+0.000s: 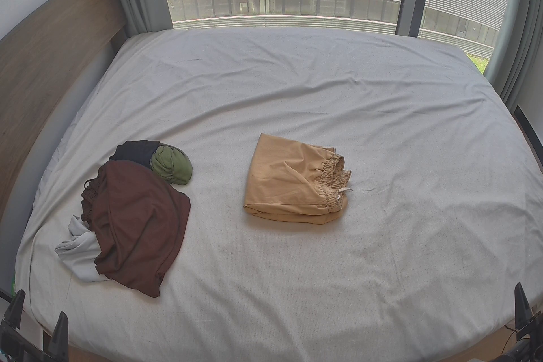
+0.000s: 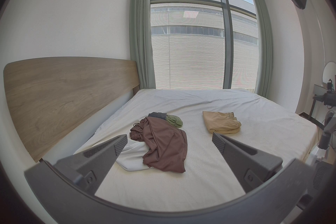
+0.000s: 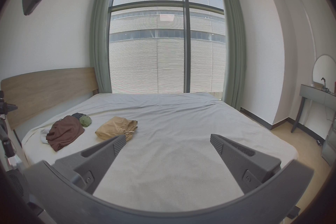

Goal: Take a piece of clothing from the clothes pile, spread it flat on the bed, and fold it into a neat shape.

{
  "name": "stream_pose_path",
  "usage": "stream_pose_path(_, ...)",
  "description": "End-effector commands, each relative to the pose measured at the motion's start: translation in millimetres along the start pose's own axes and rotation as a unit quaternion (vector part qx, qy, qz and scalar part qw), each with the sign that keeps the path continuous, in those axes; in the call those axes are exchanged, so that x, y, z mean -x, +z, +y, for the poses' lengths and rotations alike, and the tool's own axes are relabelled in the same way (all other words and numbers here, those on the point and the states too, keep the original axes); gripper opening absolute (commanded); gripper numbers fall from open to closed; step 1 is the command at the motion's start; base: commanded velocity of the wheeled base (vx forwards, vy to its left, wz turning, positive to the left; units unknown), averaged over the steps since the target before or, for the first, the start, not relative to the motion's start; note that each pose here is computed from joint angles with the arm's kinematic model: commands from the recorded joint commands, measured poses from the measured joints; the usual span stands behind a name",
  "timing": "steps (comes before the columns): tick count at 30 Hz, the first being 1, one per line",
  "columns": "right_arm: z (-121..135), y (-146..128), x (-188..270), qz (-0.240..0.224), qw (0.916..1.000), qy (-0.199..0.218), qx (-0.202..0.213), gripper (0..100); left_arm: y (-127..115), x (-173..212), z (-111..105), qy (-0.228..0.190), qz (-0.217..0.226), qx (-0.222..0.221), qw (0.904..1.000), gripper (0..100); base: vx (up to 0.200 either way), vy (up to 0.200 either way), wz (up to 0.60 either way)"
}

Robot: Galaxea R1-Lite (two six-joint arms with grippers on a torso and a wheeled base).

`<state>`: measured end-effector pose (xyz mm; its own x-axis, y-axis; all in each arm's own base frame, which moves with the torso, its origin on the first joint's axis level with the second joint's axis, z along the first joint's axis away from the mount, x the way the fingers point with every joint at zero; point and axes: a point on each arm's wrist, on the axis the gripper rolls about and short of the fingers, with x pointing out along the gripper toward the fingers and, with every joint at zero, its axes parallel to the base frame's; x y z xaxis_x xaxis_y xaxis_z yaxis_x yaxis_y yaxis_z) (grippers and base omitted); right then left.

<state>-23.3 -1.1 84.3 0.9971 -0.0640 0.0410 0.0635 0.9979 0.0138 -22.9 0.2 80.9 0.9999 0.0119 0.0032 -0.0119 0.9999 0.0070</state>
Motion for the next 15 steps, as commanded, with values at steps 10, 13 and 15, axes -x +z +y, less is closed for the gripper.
stream_pose_path(10,0.9,-8.6,-0.4,0.022,0.9995,0.02,0.002,100,-4.8,0.0,0.0,0.001,0.0,0.0,1.0,100,0.0,0.0,0.0)
stream_pose_path(13,0.8,-8.5,-0.3,0.021,0.9996,0.021,0.0,100,-4.8,0.0,0.0,0.001,0.0,0.0,1.0,100,0.0,0.0,0.0)
stream_pose_path(15,0.8,-8.6,-0.4,0.022,0.9995,0.02,0.001,100,-4.8,0.0,0.0,0.001,0.0,0.0,1.0,100,0.0,0.0,0.0)
